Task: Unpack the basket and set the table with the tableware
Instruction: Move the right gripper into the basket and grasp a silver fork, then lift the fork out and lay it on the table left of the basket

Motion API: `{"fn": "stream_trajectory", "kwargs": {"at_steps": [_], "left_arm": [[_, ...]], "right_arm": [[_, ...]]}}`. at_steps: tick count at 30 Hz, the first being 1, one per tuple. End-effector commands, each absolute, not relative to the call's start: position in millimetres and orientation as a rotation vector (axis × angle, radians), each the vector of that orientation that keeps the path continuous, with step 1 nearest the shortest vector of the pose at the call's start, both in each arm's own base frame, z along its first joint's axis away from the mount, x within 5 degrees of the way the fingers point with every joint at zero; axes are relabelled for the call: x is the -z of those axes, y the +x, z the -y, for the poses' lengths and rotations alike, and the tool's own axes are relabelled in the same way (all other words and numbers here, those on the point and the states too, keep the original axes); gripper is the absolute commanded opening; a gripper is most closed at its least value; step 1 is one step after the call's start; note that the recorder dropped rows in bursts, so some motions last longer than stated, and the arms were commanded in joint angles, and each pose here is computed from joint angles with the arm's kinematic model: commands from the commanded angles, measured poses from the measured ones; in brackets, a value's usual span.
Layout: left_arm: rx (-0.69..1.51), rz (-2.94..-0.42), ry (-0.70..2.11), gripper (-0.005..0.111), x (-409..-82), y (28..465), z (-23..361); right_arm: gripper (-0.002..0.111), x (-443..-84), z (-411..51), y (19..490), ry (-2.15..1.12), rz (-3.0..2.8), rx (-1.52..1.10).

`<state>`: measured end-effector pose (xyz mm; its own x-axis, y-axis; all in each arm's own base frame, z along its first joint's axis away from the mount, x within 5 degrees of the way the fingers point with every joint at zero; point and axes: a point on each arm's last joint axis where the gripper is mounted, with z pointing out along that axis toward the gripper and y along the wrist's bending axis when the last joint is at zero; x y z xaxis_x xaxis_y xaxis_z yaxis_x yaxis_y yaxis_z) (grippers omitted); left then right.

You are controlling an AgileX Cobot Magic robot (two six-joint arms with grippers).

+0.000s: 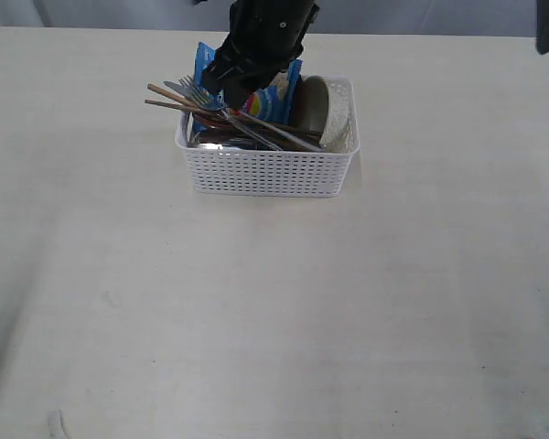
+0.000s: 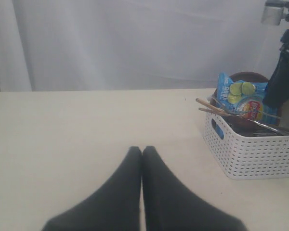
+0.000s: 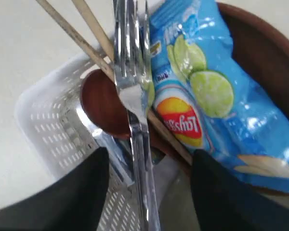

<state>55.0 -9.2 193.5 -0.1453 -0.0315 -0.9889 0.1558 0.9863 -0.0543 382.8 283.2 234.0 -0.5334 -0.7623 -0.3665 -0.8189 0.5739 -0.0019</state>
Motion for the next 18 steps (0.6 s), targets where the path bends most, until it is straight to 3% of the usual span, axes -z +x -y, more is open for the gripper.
{"fn": "stream_trajectory", "kwargs": {"at_steps": [1, 10, 12, 16, 18], "left_arm": [[0.167, -1.697, 0.092, 0.0, -193.9, 55.0, 9.3], [0.167, -1.697, 0.092, 0.0, -193.9, 55.0, 9.3], [0.167, -1.697, 0.092, 0.0, -193.9, 55.0, 9.3], [0.167, -1.697, 0.092, 0.0, -193.9, 55.0, 9.3], [0.167, -1.697, 0.092, 0.0, -193.9, 55.0, 9.3]], "right_arm": [[0.048, -223.4, -290.1, 387.8, -1.335, -2.48, -0.22], [0.046, -205.8, -288.1, 392.2, -1.377, -2.508, -0.159], [0.036, -205.8, -288.1, 392.2, -1.387, -2.502, -0.157], [0.0, -206.6, -287.6, 391.7, -1.436, -2.477, -0.147], [0.0, -210.3, -286.8, 391.2, -1.438, -2.47, -0.141]]}}
